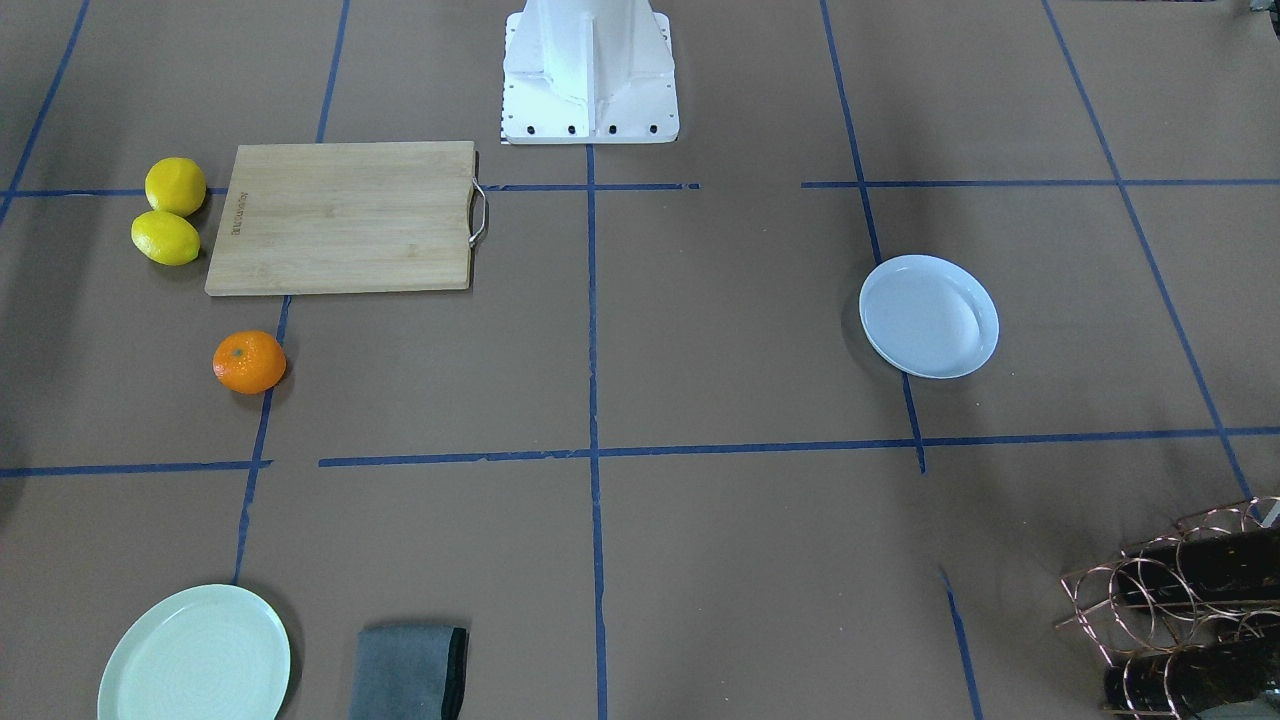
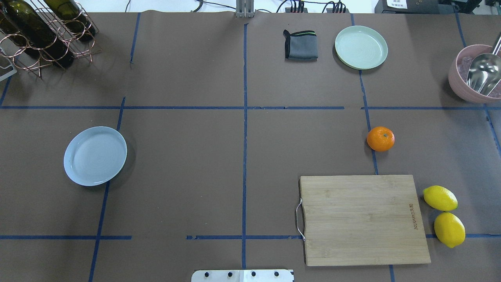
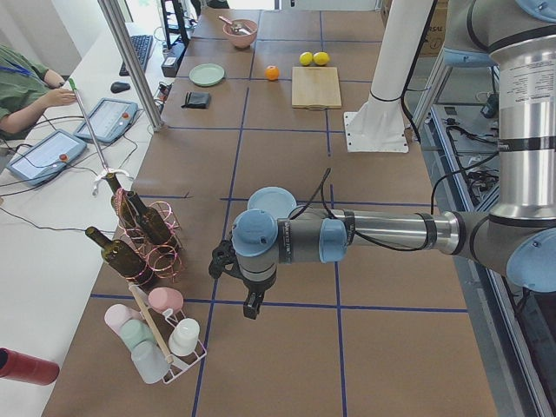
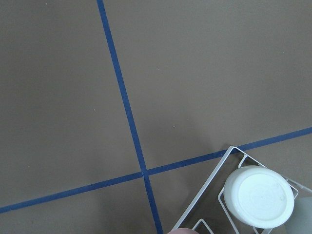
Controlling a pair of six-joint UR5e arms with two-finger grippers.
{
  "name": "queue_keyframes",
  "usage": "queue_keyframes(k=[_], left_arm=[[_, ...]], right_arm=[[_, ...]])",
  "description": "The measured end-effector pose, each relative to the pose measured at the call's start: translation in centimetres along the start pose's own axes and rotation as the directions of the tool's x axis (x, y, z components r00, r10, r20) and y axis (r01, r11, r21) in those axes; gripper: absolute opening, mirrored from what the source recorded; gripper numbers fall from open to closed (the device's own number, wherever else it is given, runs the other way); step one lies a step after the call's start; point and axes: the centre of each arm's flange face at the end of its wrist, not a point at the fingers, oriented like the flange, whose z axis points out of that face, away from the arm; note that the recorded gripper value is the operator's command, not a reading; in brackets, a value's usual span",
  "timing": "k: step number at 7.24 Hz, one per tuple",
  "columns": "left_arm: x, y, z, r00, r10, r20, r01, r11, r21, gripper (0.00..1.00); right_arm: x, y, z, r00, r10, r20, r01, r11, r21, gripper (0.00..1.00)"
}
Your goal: Pick orange to plate
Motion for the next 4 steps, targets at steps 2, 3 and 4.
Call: queue_keyframes(k=[2, 3, 4], left_arm=[[0.29, 0.83, -0.14, 1.0, 0.01, 0.011, -0.01, 1.0, 0.0, 1.0], [0.38, 1.02, -0.2, 1.0, 0.015, 0.019, -0.015, 1.0, -0.001, 1.0], [0.51, 0.71, -0.47, 0.999, 0.031, 0.039, -0.031, 0.999, 0.006, 1.0]], right_arm=[[0.0, -0.01, 0.01, 1.0, -0.001, -0.001, 0.001, 1.0, 0.0, 1.0], [0.04, 0.01, 0.04, 1.0, 0.0, -0.002, 0.0, 1.0, -0.001, 1.0], [0.08, 0.01, 0.08, 1.0, 0.0, -0.003, 0.0, 1.0, -0.002, 1.0]])
